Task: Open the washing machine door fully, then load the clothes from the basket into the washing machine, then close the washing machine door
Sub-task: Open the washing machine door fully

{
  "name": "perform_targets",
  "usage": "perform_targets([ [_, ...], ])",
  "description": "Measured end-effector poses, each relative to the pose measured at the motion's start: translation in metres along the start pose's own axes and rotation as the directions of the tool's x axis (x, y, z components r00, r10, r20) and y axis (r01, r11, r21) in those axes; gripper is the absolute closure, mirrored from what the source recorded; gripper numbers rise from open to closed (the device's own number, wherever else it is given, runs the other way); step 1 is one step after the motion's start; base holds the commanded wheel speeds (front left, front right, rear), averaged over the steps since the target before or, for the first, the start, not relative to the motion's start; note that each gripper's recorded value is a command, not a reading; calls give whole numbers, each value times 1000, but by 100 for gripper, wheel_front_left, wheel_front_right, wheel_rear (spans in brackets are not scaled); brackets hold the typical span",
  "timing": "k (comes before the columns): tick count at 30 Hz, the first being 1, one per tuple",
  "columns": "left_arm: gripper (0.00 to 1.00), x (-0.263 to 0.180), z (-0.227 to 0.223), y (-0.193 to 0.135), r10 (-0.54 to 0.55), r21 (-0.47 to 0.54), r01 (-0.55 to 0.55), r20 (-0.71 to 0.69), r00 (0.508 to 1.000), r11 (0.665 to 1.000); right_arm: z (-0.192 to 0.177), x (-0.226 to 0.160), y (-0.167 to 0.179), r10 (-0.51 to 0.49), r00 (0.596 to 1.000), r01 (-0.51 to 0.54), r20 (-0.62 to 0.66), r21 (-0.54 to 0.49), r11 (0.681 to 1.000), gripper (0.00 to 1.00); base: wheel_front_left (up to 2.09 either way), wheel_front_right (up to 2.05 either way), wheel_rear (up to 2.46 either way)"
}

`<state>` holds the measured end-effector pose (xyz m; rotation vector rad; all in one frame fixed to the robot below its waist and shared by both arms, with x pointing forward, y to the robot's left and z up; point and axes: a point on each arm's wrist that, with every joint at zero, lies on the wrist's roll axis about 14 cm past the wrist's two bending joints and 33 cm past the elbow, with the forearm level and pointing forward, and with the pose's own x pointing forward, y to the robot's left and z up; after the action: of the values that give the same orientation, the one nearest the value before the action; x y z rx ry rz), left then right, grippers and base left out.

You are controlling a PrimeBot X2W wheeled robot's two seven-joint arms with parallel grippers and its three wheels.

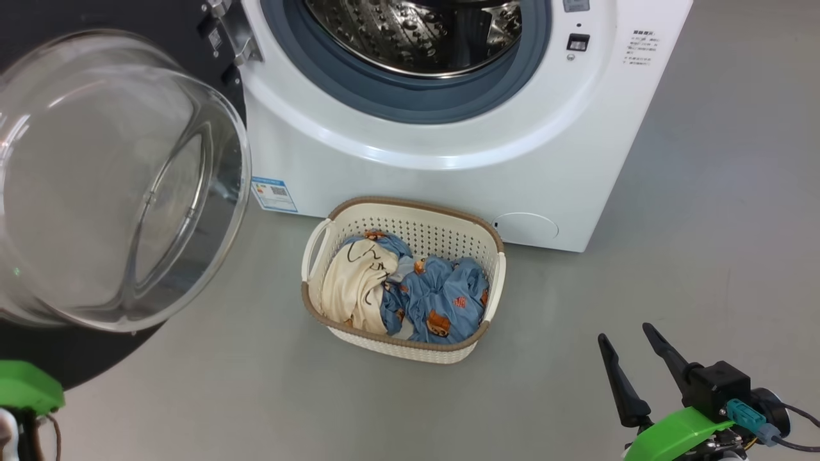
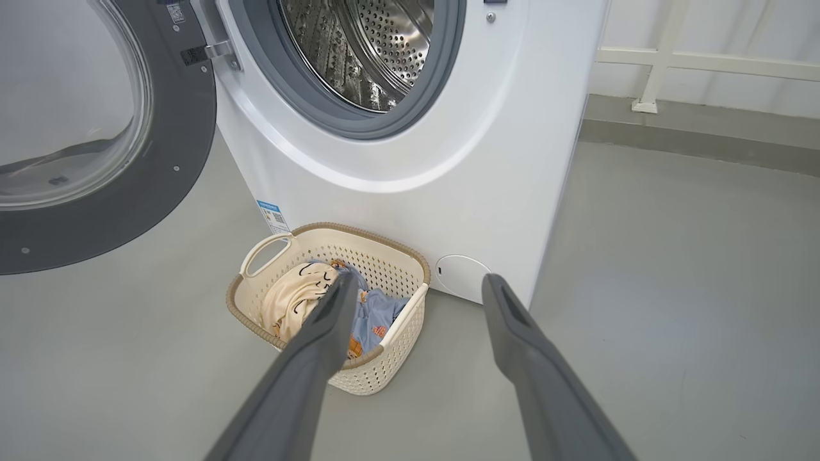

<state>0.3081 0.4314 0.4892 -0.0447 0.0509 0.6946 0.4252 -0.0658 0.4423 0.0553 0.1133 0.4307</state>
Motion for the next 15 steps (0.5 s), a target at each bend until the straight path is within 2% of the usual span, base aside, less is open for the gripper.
perform_targets([
  [8,100,-10,36,-35,-102,-3,103,135,986,995,12,-6,-6,-32,999,32,30,4,999,0,0,0,0],
  [11,100,-22,40,-55,-173,36,169,163,971,985,16,-10,-8,-44,998,44,41,6,999,0,0,0,0],
  [15,100,-39,46,-87,-260,7,264,195,946,965,14,-20,-8,-59,998,59,35,12,998,0,0,0,0],
])
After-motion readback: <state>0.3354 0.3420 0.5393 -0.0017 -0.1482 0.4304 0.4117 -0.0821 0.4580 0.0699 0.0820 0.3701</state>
